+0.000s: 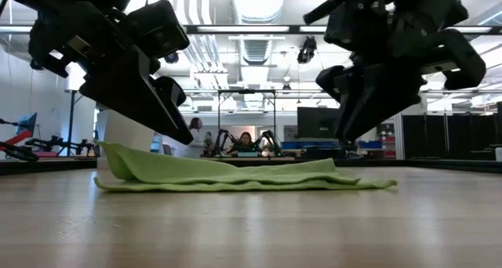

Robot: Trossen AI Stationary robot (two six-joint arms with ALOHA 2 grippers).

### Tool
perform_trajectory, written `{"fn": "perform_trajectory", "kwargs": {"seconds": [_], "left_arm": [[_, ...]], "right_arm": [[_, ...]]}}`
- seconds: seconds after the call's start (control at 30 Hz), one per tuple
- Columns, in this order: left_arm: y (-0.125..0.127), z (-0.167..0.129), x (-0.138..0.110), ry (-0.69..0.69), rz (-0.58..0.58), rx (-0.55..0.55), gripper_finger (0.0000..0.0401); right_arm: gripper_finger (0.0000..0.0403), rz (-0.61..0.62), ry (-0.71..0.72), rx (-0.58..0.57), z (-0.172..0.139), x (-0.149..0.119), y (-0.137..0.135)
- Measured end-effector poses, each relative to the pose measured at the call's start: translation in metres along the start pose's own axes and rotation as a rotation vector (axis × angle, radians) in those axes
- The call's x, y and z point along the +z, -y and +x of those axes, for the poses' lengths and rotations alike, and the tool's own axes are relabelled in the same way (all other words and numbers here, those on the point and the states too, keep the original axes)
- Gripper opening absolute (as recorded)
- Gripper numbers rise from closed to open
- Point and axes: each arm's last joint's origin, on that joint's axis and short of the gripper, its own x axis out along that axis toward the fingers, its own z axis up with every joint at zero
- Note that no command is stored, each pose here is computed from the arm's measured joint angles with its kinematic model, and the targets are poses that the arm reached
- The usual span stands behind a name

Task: Roll microfiber towels into tight, uniform cylinder then place into a basket
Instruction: Fold the green microfiber cloth

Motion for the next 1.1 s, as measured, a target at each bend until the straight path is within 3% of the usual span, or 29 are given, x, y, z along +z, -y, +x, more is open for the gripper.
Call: {"fn": "perform_trajectory", "kwargs": {"seconds": [0.17,0.3,0.47,1.1], "left_arm": [[0.001,0.0,0.0,0.001,0.003,-0.004,0.0195],[0.002,0.0,-0.001,0.001,0.003,-0.005,0.0195],[0.002,0.0,0.0,0.004,0.003,-0.006,0.0195],[0.001,0.0,-0.001,0.002,0.003,-0.004,0.0195]], "right_arm": [[0.0116,-0.042,0.011,0.002,-0.004,-0.001,-0.003],[0.0155,-0.11,-0.06,0.025,0.017,-0.012,-0.013],[0.017,-0.124,-0.093,-0.008,0.034,-0.014,-0.017],[0.0067,-0.153,-0.076,-0.016,0.03,-0.012,-0.016]]}}
